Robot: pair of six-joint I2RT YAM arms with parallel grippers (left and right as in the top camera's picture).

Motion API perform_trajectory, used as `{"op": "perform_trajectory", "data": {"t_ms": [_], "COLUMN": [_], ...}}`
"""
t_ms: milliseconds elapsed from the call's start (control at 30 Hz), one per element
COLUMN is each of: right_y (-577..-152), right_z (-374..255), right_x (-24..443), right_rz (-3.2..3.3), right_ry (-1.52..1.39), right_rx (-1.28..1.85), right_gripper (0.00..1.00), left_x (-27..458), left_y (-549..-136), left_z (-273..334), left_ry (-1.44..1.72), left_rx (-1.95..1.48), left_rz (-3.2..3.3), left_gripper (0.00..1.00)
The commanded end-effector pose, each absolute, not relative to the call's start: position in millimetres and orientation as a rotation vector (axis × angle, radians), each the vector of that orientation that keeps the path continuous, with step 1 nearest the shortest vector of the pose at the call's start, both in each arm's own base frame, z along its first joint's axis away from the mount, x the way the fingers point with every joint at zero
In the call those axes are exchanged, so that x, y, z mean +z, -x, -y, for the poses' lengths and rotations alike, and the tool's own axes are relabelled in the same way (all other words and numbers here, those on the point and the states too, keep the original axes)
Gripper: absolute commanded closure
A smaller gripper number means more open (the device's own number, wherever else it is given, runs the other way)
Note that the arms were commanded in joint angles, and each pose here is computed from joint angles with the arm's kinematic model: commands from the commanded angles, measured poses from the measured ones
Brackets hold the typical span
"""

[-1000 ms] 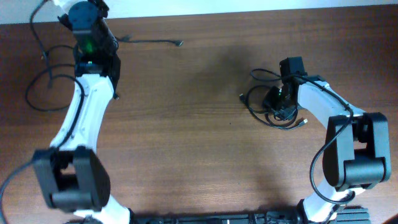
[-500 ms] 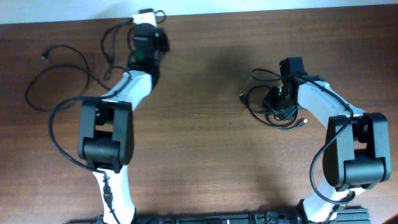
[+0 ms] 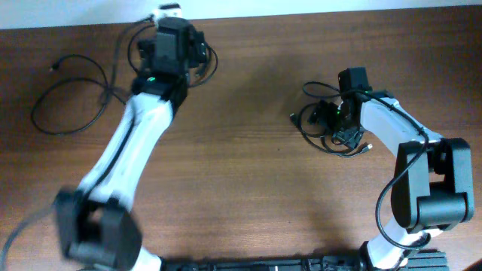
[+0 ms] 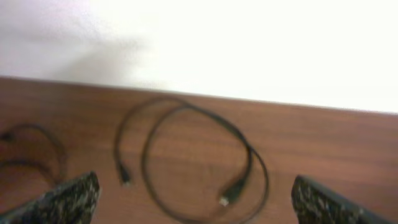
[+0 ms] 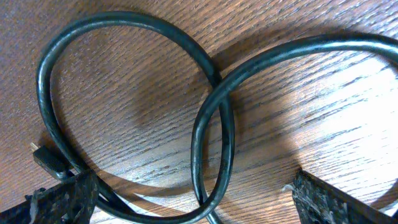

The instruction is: Untangle cables

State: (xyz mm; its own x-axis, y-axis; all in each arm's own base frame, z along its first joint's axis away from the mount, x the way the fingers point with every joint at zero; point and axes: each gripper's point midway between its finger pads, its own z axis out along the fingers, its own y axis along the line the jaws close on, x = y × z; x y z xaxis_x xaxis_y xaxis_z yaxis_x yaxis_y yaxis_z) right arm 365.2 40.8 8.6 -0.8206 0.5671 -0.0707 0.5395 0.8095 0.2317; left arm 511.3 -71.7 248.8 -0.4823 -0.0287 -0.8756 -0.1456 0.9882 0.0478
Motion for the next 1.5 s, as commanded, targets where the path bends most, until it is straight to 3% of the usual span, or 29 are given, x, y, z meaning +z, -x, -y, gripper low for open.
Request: {"op": "perform_trajectory", "data": {"t_ms": [0, 133, 333, 767, 1333, 1467], "right_y": [-354.1, -354.9, -354.9, -354.9, -354.8, -396.7], "right_z": [-37.7, -37.7, -37.7, -37.7, -37.7, -39.0], "right_x": [-6.7, -6.6, -6.6, -6.6, -6.6, 3.7], "right_rz": [-2.896, -2.893, -2.893, -2.893, -2.893, -2.73], "right_ry": [-0.9, -0.899, -0.899, -0.899, -0.899, -0.839], "right_rx": [0.255, 0.257, 0.257, 0.257, 0.257, 0.329], "right_gripper": [0.01, 0.01, 0.01, 0.01, 0.01, 0.01], "left_x": [305.2, 293.9, 263.2, 259.6, 244.5, 245.0], "left_y": [-462.8, -419.3, -389.6, -369.0, -330.3, -326.2], "left_z": [72.2, 95.8, 111.5, 143.6, 182.7, 191.3], "left_ry": [0.104, -0.029, -0.107, -0.146, -0.249, -0.282], "left_rx": [0.032, -0.147, -0.261, -0.532, -0.576, -0.586], "left_rz": [-2.059, -2.212, -2.385, -2.448, -2.563, -2.559], "left_gripper": [0.01, 0.01, 0.01, 0.01, 0.01, 0.01]}}
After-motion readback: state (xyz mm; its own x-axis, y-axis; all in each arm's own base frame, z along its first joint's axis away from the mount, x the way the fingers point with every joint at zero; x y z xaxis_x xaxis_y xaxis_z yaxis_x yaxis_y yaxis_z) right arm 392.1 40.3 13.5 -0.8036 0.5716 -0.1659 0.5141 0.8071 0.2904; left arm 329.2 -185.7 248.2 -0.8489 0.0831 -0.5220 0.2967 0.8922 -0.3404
